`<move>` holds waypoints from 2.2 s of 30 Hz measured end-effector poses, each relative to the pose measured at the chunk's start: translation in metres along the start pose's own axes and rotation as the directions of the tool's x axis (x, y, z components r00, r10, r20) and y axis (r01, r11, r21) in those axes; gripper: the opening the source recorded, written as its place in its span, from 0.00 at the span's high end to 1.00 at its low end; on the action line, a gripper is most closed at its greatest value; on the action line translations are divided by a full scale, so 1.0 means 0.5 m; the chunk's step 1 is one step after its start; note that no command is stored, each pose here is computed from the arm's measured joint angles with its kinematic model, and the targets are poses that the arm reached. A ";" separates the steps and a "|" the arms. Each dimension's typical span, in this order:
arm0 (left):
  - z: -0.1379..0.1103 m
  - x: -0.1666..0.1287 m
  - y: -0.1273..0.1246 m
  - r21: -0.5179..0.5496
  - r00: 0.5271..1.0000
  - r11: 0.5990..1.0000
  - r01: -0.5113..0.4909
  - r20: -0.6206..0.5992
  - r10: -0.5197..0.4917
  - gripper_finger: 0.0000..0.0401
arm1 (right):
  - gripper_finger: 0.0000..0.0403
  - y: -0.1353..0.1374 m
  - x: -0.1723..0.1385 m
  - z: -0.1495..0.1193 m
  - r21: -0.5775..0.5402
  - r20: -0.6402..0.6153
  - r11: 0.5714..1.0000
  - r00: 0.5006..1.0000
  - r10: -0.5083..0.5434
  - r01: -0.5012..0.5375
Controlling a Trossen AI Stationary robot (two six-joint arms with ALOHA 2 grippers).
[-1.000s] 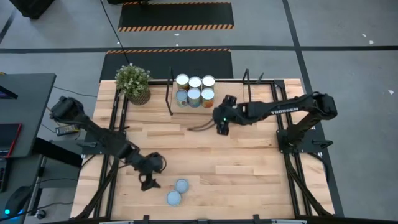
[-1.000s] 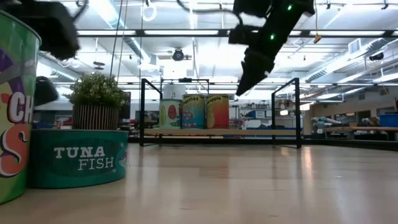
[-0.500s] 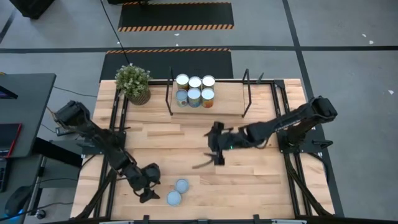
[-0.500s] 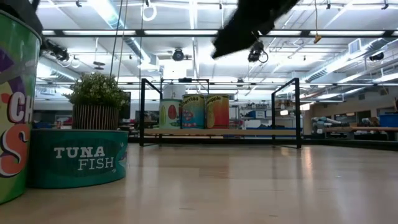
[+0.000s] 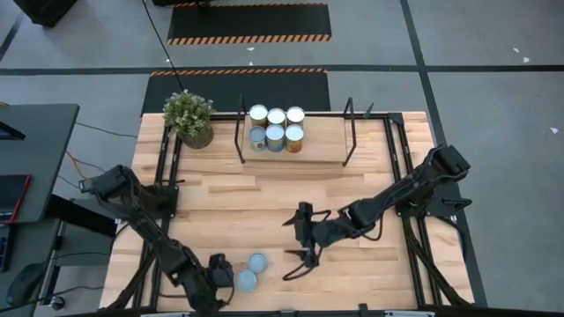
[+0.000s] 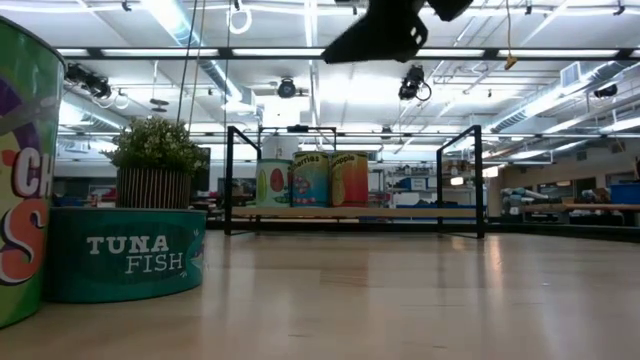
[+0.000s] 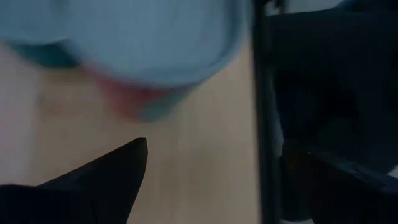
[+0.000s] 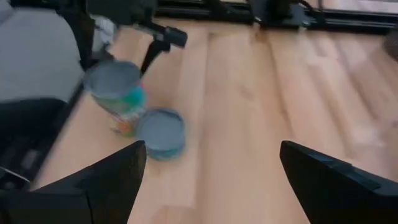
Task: Pick and place cans onto a shelf
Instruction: Put the canned chicken soup on the shelf
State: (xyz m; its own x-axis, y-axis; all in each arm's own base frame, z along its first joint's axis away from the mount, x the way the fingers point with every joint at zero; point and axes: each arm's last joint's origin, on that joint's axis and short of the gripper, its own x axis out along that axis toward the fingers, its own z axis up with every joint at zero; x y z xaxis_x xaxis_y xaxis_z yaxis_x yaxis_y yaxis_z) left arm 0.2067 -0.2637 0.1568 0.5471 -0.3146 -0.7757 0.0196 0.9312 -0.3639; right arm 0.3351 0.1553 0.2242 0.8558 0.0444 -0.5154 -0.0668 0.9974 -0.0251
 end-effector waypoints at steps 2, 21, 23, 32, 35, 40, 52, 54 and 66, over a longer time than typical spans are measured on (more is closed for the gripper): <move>0.004 0.004 -0.019 0.008 0.999 0.999 0.032 -0.004 -0.032 0.06 | 0.06 0.010 0.000 -0.007 0.011 -0.016 1.000 1.000 0.008 -0.008; 0.050 0.116 0.047 0.017 0.954 0.980 -0.199 0.234 0.189 0.06 | 0.06 0.048 -0.007 -0.015 0.019 0.014 1.000 1.000 0.009 -0.009; 0.068 0.123 0.062 0.005 0.936 0.974 -0.226 0.278 0.216 0.06 | 0.06 0.050 -0.007 -0.017 0.023 0.004 1.000 1.000 0.006 -0.006; 0.141 0.126 0.115 -0.047 0.855 0.944 -0.327 0.411 0.316 0.06 | 0.06 0.068 -0.018 -0.035 -0.010 -0.041 0.999 0.998 -0.036 0.036; 0.161 0.127 0.139 -0.083 0.837 0.933 -0.350 0.419 0.351 0.06 | 0.06 0.074 -0.023 -0.035 -0.014 -0.038 0.999 0.999 -0.032 0.031; 0.186 0.127 0.169 -0.090 0.819 0.919 -0.384 0.427 0.383 0.06 | 0.06 0.081 -0.039 -0.038 -0.026 -0.042 0.997 0.996 -0.076 0.075; 0.217 0.124 0.178 0.003 0.804 0.922 -0.387 0.491 0.336 0.06 | 0.06 0.068 -0.062 -0.064 0.030 -0.183 0.987 0.971 -0.153 0.161; 0.217 0.124 0.174 0.037 0.803 0.917 -0.397 0.498 0.328 0.06 | 0.06 0.070 -0.056 -0.069 0.042 -0.198 0.987 0.970 -0.142 0.153; 0.237 0.121 0.179 0.069 0.814 0.938 -0.341 0.521 0.258 0.28 | 0.06 0.064 -0.079 -0.081 0.047 -0.281 0.982 0.946 -0.160 0.181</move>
State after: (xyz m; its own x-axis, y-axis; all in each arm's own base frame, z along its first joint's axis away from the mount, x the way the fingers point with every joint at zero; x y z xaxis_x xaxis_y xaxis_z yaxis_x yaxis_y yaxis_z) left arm 0.3408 -0.1777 0.1382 0.8861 0.0797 -0.4566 -0.1106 0.9930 -0.0412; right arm 0.2783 0.1833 0.2092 0.6761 -0.1337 -0.7246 0.1130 0.9906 -0.0774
